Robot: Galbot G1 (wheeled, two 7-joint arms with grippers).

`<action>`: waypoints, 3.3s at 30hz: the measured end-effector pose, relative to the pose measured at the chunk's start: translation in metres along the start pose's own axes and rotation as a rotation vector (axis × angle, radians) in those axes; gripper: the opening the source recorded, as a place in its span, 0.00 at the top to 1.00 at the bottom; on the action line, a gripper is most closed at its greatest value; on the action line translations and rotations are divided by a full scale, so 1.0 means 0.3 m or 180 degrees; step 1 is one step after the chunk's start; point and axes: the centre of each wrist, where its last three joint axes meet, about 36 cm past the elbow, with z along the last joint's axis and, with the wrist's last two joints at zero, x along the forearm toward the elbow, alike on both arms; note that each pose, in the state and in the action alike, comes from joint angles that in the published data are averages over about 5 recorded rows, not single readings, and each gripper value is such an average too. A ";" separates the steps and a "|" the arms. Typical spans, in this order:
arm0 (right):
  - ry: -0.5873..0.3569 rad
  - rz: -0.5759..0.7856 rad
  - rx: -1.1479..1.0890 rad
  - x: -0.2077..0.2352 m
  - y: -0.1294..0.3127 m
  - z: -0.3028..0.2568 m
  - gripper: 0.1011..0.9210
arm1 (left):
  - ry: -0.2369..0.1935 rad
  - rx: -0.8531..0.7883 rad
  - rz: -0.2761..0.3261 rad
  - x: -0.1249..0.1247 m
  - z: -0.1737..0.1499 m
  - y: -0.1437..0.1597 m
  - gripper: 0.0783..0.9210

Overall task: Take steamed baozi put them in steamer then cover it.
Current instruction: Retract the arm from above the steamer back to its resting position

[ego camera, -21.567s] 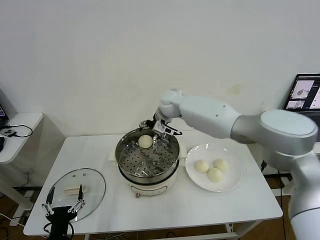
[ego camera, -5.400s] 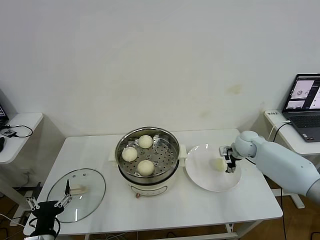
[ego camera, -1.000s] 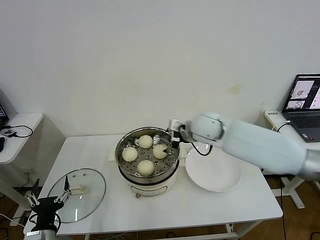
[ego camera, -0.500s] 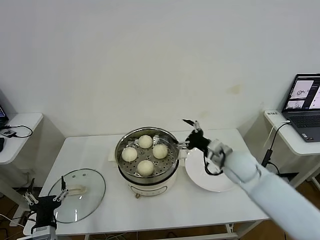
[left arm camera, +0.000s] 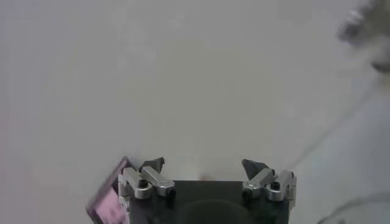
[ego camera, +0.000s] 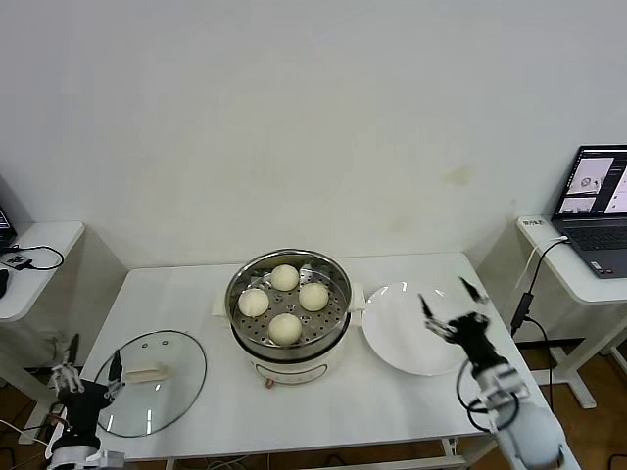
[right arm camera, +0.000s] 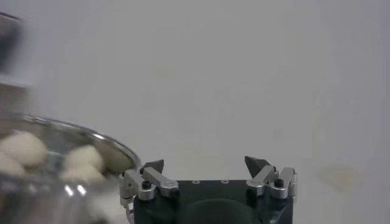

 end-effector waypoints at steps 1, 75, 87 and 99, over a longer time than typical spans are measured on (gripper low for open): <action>0.0010 0.0089 0.0013 0.022 -0.008 0.014 0.12 | -0.0026 -0.0175 0.0065 0.002 0.013 -0.002 0.12; 0.0512 0.0673 0.0048 0.423 0.097 0.169 0.12 | -0.0303 -0.1577 0.0887 -0.284 0.151 -0.204 0.12; 0.0529 0.0632 0.0042 0.426 0.116 0.177 0.12 | -0.0270 -0.1425 0.0899 -0.290 0.162 -0.228 0.25; 0.0536 0.0617 0.0055 0.430 0.116 0.178 0.12 | -0.0239 -0.1374 0.0931 -0.279 0.179 -0.242 0.66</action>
